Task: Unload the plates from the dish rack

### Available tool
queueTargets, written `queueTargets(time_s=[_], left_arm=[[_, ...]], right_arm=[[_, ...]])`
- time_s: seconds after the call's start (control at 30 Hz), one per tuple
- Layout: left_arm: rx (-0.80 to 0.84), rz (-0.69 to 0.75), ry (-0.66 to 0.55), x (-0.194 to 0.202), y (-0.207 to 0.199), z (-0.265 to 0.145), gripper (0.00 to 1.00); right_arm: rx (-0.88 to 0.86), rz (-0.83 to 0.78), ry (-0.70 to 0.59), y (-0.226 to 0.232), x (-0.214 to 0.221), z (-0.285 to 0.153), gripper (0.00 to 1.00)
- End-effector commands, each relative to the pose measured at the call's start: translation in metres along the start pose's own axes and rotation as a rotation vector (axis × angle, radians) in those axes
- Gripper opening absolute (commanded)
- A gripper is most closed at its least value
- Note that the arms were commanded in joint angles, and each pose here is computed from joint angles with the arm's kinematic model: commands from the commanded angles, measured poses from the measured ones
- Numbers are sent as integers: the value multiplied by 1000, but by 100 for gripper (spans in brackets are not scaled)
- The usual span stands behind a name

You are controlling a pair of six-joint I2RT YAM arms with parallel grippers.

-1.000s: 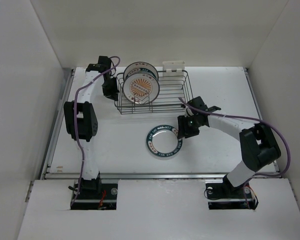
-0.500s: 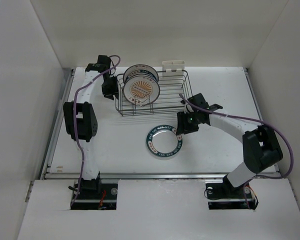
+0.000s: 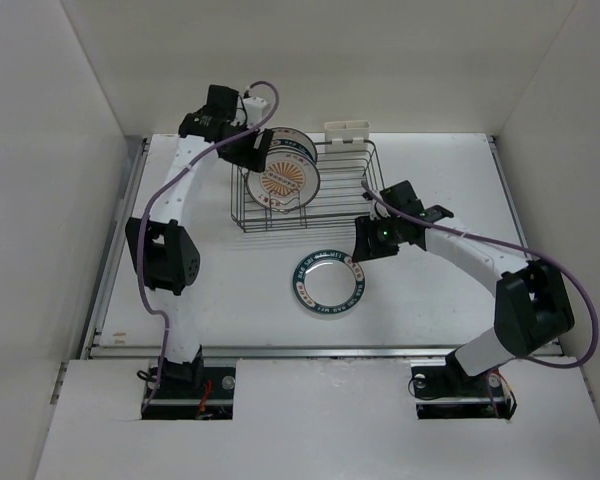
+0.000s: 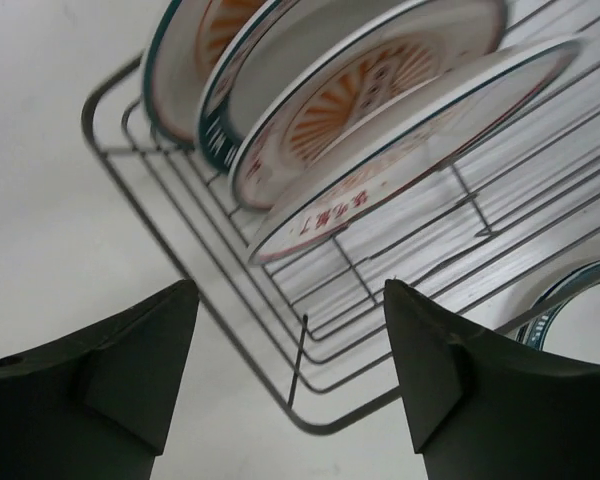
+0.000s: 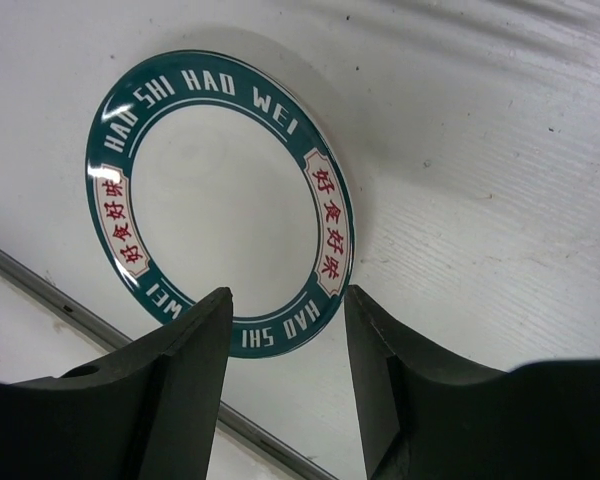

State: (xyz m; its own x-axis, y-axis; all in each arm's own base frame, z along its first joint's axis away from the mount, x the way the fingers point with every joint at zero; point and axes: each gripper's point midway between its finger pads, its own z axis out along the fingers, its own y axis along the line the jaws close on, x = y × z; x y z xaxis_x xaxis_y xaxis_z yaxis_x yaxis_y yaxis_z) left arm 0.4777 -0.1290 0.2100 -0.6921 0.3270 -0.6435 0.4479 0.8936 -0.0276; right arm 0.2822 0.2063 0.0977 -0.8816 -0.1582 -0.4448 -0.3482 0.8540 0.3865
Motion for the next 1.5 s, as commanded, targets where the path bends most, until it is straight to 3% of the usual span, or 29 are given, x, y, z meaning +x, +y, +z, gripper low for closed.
queueTargets(time_s=[0.0, 0.17, 0.37, 0.53, 0.6, 0.73, 1.07, 1.17, 1.33, 1.47], left_arm=[[77, 187, -70, -28, -21, 6, 73], [48, 213, -74, -41, -25, 30, 68], [47, 215, -53, -37, -32, 38, 43], [32, 211, -23, -27, -28, 45, 43], [27, 218, -21, -27, -31, 45, 24], [11, 213, -53, -36, -31, 34, 0], [-58, 277, -172, -61, -25, -15, 0], [-24, 260, -227, -73, -35, -37, 0], [26, 220, -314, -93, -49, -65, 0], [36, 205, -314, -92, -56, -78, 0]], right_arm=[[-24, -34, -48, 10, -20, -5, 54], [-17, -46, -59, 10, -21, -11, 54], [-15, -43, -51, 9, -17, -12, 54], [-15, -43, -51, 9, -19, -11, 54], [-13, -50, -42, 9, -17, -11, 54], [-6, -62, -53, 8, -21, -12, 54], [-58, -76, -80, 21, -33, -18, 54], [-75, -102, -153, 33, -62, -32, 56], [17, -73, -330, 34, -149, -75, 64], [44, -38, -336, 18, -185, -68, 65]])
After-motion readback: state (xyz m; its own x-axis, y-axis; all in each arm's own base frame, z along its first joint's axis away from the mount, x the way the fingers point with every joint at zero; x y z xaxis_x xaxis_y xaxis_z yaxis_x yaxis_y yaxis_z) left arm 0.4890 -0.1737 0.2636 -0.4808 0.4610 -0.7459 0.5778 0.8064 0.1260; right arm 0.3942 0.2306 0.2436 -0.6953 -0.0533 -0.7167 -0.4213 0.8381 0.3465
